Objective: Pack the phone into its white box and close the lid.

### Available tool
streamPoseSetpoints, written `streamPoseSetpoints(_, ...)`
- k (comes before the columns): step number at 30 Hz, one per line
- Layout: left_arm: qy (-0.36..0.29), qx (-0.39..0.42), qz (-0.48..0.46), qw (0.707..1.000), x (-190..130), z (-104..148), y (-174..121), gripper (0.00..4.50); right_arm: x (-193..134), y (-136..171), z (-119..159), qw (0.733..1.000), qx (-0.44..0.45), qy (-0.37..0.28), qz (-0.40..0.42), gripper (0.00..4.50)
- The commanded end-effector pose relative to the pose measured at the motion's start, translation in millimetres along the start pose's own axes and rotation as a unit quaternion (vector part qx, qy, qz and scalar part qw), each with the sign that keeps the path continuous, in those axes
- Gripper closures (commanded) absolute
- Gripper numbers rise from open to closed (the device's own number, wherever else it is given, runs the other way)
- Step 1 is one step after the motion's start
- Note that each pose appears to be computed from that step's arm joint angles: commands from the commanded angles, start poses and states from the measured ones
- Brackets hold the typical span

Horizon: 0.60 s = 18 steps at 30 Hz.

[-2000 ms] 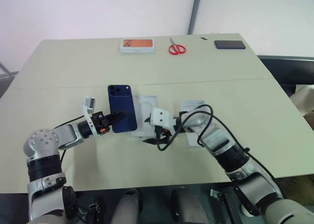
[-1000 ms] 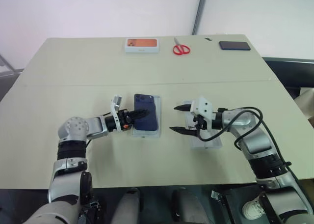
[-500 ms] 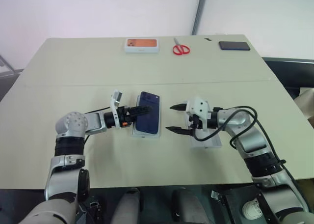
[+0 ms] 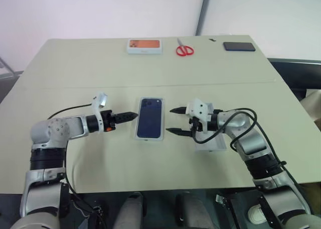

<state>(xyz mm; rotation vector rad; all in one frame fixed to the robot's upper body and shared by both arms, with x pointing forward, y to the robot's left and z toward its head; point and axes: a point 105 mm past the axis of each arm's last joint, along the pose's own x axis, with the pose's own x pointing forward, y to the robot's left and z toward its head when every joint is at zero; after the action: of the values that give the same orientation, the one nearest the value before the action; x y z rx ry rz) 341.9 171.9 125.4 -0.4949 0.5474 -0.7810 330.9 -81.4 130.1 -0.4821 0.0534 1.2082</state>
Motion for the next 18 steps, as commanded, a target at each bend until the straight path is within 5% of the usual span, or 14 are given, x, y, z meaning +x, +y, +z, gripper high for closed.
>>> streamPoseSetpoints(1, -0.038, 0.074, 0.045, 0.996, -5.4, 16.6, 8.7, 2.59, 3.5, -8.3, 10.9, 1.000, -0.024, -0.012, -0.015, 2.77)
streamPoseSetpoints(5, -0.014, 0.132, 0.075, 0.988, 4.0, 1.9, 18.9, 4.38, 9.6, -11.6, 6.9, 0.999, -0.045, 0.004, -0.022, 4.48)
streamPoseSetpoints(11, 0.030, 0.175, 0.056, 0.982, 25.1, -15.4, 12.6, 4.38, 18.4, -25.2, -12.4, 0.993, -0.083, 0.067, -0.057, 4.48)
streamPoseSetpoints(18, 0.059, 0.176, 0.003, 0.983, 52.6, -29.2, -4.4, 4.38, 26.6, -12.1, -14.3, 0.992, -0.101, 0.065, -0.028, 4.48)
